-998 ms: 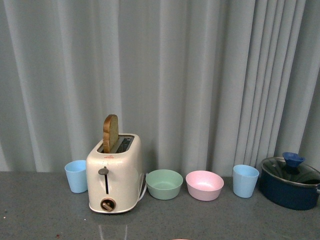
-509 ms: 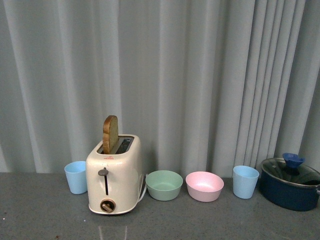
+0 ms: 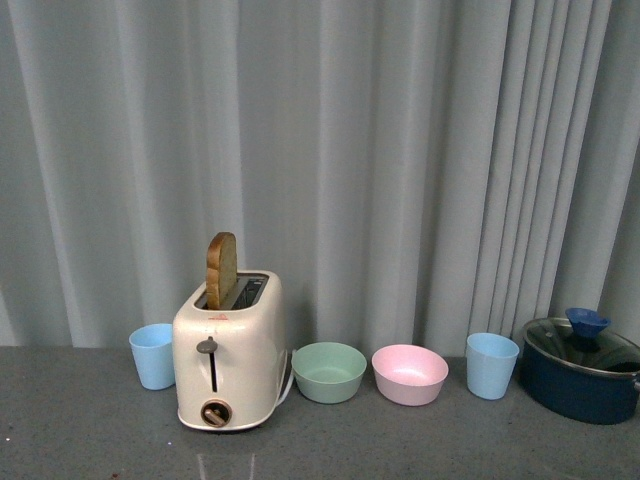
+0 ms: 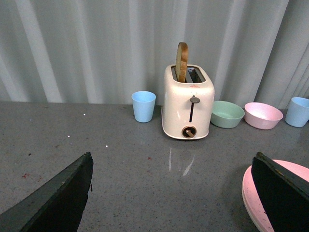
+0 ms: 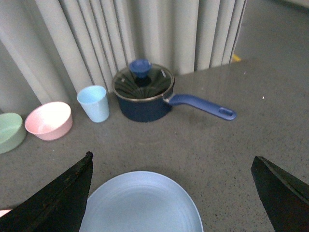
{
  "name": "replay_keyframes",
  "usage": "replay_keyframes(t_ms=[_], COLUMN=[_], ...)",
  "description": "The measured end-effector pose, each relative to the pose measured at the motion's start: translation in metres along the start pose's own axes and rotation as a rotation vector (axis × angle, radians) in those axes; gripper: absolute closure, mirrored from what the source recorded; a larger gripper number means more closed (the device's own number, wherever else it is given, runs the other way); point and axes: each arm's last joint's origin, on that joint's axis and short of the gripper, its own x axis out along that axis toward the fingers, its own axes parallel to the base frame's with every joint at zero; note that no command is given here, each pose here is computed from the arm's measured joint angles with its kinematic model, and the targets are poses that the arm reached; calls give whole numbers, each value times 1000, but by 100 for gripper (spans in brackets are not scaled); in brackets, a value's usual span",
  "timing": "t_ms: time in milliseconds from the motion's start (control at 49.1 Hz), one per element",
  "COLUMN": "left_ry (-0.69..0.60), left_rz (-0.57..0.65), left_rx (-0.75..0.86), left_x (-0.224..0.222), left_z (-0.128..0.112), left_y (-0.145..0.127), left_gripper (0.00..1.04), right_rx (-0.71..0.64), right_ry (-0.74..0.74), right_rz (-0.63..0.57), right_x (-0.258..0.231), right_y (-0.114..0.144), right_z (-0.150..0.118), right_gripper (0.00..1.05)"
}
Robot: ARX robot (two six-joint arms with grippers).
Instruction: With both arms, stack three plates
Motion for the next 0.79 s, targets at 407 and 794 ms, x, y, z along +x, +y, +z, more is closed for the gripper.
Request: replay_keyframes(t_ms=[407,794], left_ry=[0,0], left_rz=[0,0], left_rx=[0,0], left_x=[0,0], left_z=[0,0], left_y=[0,0], left_gripper=[7,7], right_rx=[-34,-185], right_ry=[500,689], right_rz=[22,129], right_x=[135,149], right_y=[-45,-53], right_z=[-20,-89], right_gripper=[7,7])
